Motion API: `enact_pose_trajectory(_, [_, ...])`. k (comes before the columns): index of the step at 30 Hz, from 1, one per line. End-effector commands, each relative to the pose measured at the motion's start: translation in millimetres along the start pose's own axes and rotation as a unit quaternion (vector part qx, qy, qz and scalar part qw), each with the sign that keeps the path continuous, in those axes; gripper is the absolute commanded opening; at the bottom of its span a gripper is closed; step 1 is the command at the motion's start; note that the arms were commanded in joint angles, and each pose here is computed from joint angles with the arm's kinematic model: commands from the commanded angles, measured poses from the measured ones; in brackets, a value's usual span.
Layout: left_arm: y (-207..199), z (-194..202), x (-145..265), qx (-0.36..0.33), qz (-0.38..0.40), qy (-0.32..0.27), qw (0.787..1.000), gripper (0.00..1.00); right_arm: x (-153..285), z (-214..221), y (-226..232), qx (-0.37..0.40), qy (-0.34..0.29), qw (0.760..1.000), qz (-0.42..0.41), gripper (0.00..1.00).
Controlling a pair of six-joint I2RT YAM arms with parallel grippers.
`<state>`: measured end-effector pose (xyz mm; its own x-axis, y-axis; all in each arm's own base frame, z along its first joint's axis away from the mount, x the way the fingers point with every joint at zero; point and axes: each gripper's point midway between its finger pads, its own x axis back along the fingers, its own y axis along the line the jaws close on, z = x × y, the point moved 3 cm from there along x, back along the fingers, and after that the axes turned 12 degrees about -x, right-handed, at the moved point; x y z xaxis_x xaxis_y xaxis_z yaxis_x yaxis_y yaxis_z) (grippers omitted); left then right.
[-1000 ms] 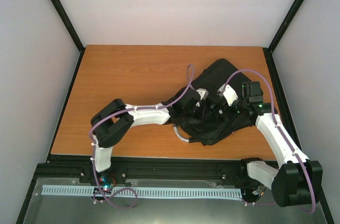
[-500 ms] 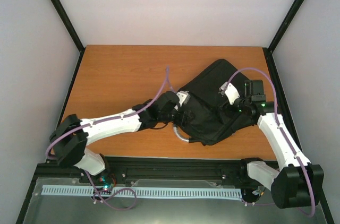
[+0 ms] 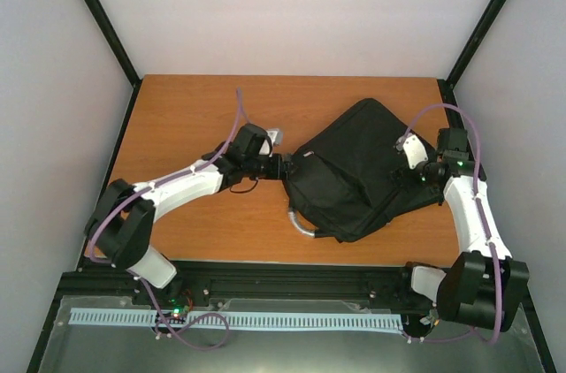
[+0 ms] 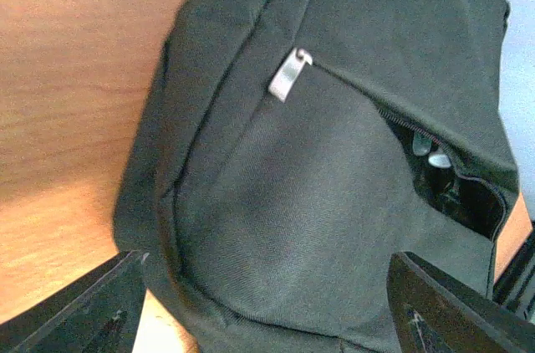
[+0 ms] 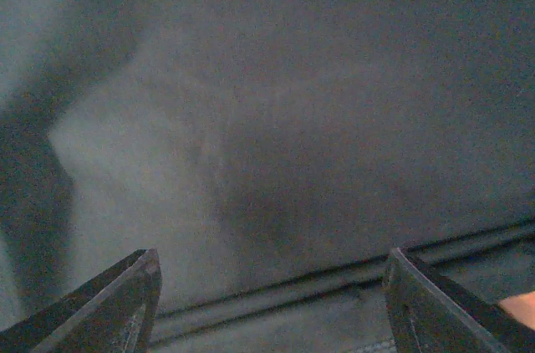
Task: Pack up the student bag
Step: Adjust the student bag at the center of the board.
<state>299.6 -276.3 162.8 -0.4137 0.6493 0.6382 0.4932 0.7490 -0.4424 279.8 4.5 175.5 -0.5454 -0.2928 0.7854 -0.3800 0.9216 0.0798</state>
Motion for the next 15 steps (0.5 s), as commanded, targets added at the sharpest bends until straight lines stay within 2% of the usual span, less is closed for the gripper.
enact_pose_trajectory(1, [-16,-7,-16,0.019,0.057,0.016,0.998,0.8,-8,30,-3,0.007,0.051,0.999,0.006,0.75])
enact_pose_trajectory(8, [-4,4,-38,0.026,0.041,0.042,0.998,0.64,-25,52,-12,0.016,0.093,0.995,0.021,0.75])
enact_pose_trajectory(15, [0,13,-39,0.04,0.039,0.046,0.997,0.34,-47,60,-20,0.006,0.122,0.992,0.014,0.74])
